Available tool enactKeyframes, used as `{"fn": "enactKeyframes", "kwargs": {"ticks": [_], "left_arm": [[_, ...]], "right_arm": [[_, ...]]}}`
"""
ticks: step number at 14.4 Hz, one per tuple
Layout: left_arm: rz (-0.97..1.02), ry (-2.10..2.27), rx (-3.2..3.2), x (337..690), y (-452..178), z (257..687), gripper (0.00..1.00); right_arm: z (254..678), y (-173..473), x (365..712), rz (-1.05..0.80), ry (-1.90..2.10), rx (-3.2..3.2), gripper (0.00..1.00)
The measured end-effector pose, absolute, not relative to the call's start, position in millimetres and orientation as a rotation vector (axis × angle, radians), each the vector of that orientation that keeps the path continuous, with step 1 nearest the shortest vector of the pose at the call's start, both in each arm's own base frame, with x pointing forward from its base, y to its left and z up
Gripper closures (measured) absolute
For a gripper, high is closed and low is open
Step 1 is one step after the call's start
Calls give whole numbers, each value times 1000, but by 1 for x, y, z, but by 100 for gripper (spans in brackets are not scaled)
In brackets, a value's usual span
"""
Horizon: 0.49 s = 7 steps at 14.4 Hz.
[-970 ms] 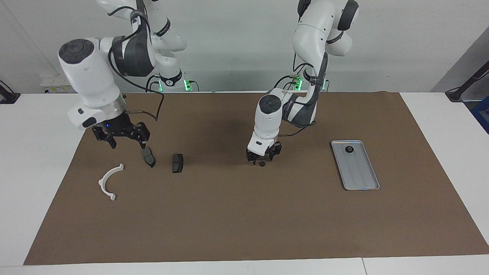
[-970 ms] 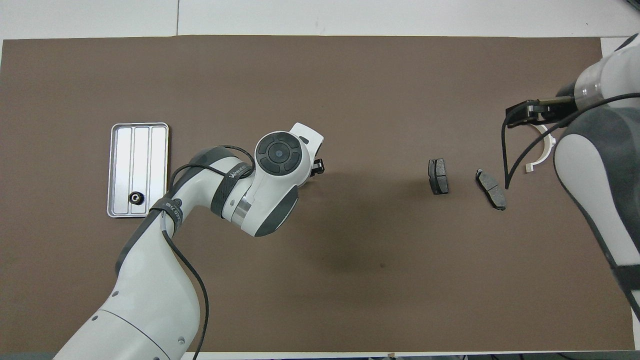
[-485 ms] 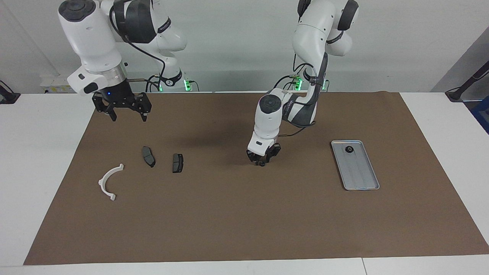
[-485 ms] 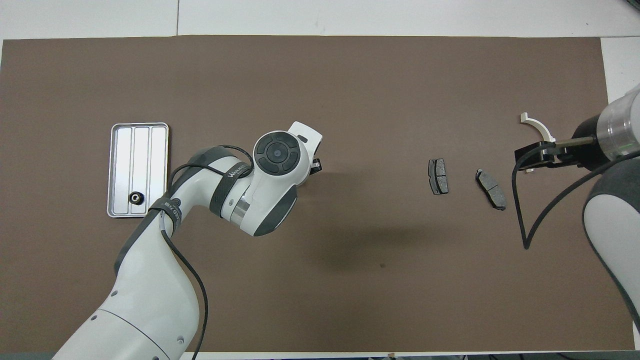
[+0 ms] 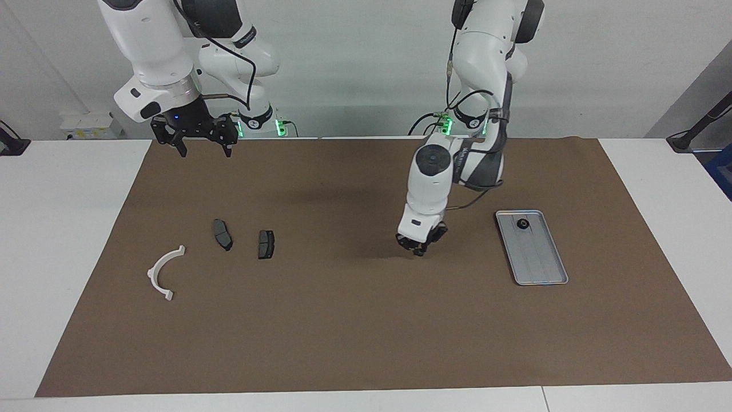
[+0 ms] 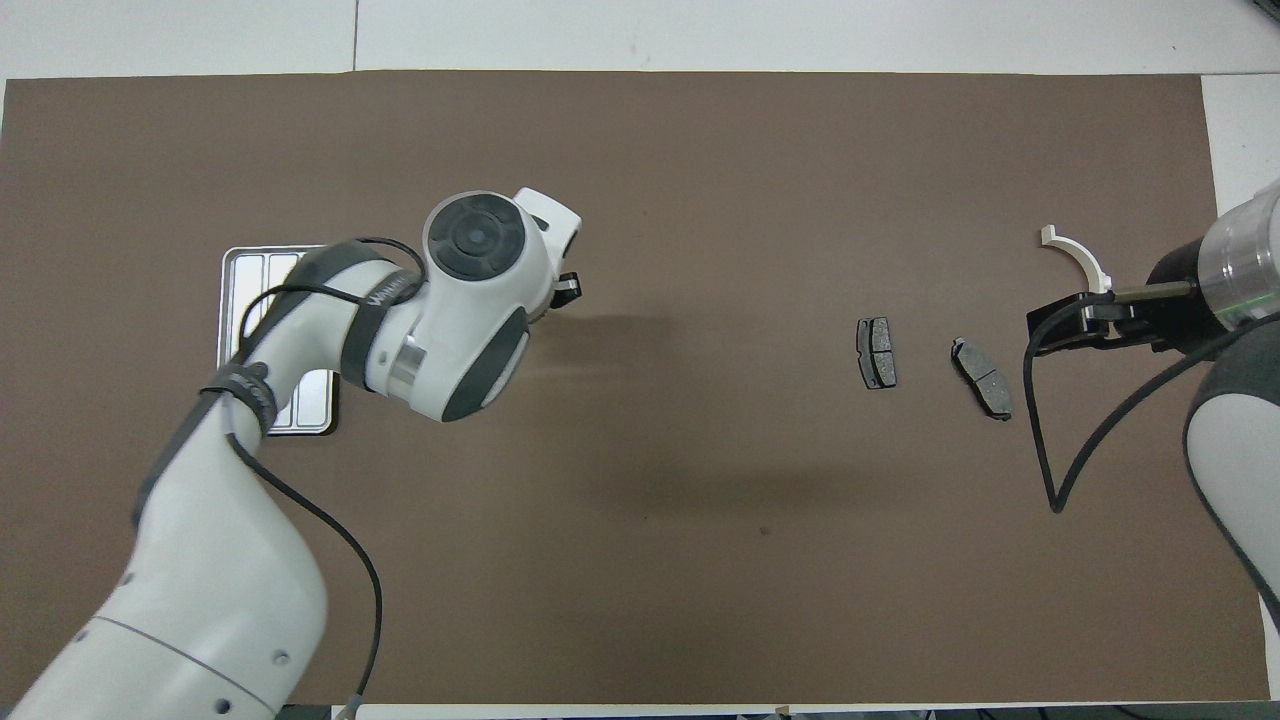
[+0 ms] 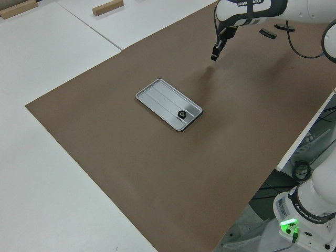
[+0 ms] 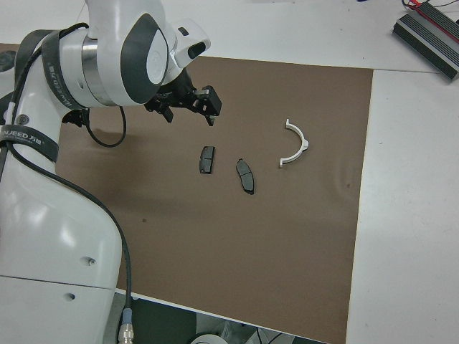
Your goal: Pick bearing gear from pile to tray
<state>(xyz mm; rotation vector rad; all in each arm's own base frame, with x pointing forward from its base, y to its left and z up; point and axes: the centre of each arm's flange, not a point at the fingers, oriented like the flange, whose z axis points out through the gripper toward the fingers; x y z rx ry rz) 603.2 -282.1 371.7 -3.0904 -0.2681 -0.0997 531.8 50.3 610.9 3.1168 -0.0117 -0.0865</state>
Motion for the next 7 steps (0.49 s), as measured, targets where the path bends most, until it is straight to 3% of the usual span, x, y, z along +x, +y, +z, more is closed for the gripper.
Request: {"fn": "enactKeyframes", "kwargs": {"ticks": [3,7], "left_arm": [[-95,-130,-3090,631,-143,426,77],[-132,32,-3108,617,0,366,77]], "right_arm": [[617,52,532,-67,-66,3126,0],[619,52,532,-61,-79,3126,0]]}}
